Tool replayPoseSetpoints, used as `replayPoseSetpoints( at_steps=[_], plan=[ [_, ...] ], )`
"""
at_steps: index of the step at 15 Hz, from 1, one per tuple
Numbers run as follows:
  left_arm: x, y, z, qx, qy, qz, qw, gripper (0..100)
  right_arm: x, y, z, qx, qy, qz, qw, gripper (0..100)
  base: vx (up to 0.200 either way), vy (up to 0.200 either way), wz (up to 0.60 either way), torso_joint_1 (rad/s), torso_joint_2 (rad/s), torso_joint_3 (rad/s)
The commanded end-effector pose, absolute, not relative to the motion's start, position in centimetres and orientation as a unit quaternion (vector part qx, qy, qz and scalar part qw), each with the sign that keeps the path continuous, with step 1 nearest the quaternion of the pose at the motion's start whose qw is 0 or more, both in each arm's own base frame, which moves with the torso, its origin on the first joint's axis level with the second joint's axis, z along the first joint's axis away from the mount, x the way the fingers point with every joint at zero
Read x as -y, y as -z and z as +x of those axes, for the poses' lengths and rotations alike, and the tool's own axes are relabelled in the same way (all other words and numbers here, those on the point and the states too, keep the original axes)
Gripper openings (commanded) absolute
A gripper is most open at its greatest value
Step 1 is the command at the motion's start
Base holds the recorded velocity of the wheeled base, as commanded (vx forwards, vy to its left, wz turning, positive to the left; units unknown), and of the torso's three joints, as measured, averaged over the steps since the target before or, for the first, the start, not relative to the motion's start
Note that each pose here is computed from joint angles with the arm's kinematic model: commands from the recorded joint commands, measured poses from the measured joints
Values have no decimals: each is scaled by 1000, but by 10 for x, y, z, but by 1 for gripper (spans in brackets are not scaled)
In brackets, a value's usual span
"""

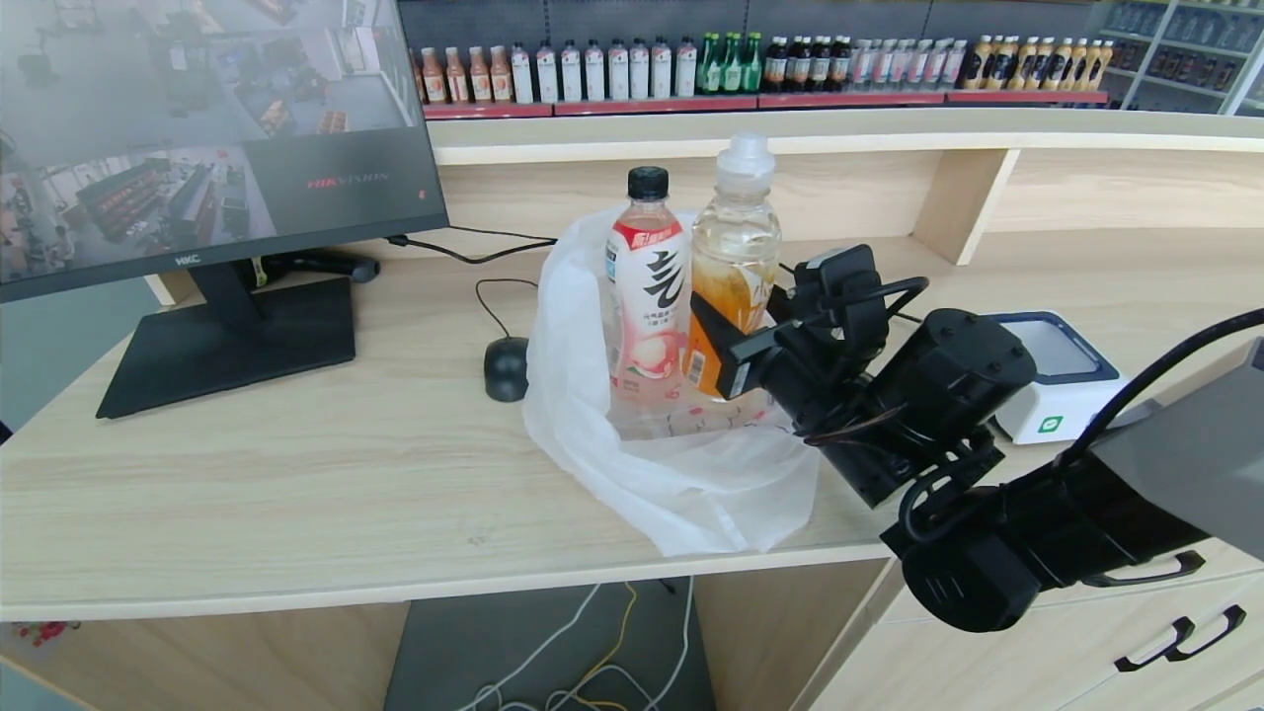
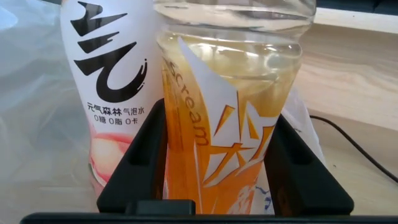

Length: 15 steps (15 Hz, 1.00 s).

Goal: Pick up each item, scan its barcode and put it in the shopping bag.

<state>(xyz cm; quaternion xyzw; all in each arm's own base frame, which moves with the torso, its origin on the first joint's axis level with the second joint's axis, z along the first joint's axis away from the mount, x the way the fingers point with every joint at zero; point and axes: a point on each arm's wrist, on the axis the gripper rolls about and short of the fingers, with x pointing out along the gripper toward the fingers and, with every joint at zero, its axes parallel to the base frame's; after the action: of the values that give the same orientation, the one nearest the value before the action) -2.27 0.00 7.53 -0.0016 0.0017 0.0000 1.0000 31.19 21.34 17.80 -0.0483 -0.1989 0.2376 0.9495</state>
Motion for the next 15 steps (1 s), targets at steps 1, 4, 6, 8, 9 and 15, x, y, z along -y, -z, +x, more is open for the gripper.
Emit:
replayPoseSetpoints(
  at_steps=[1, 4, 6, 8, 9, 15],
  plan=[
    [0, -75, -23, -2, 0, -2, 1000, 100, -213, -175, 312, 193, -239, -48, 950, 0, 0, 0, 0, 0, 0, 0],
    [0, -75, -23, -2, 0, -2, 1000, 100, -213, -172, 311, 188, -241, -39, 951, 0, 0, 0, 0, 0, 0, 0],
    [0, -75, -23, -2, 0, -2, 1000, 100, -213, -172, 311, 188, -241, -39, 951, 0, 0, 0, 0, 0, 0, 0],
    [0, -75, -23, -2, 0, -2, 1000, 100, -213, -172, 311, 189, -241, -37, 951, 100, 0, 0, 0, 0, 0, 0],
    [0, -75, -23, -2, 0, -2, 1000, 100, -213, -172, 311, 189, -241, -37, 951, 100, 0, 0, 0, 0, 0, 0],
    [0, -75, -23, -2, 0, 0, 1000, 100, -212, -175, 309, 191, -240, -36, 951, 100, 0, 0, 0, 0, 0, 0]
  ],
)
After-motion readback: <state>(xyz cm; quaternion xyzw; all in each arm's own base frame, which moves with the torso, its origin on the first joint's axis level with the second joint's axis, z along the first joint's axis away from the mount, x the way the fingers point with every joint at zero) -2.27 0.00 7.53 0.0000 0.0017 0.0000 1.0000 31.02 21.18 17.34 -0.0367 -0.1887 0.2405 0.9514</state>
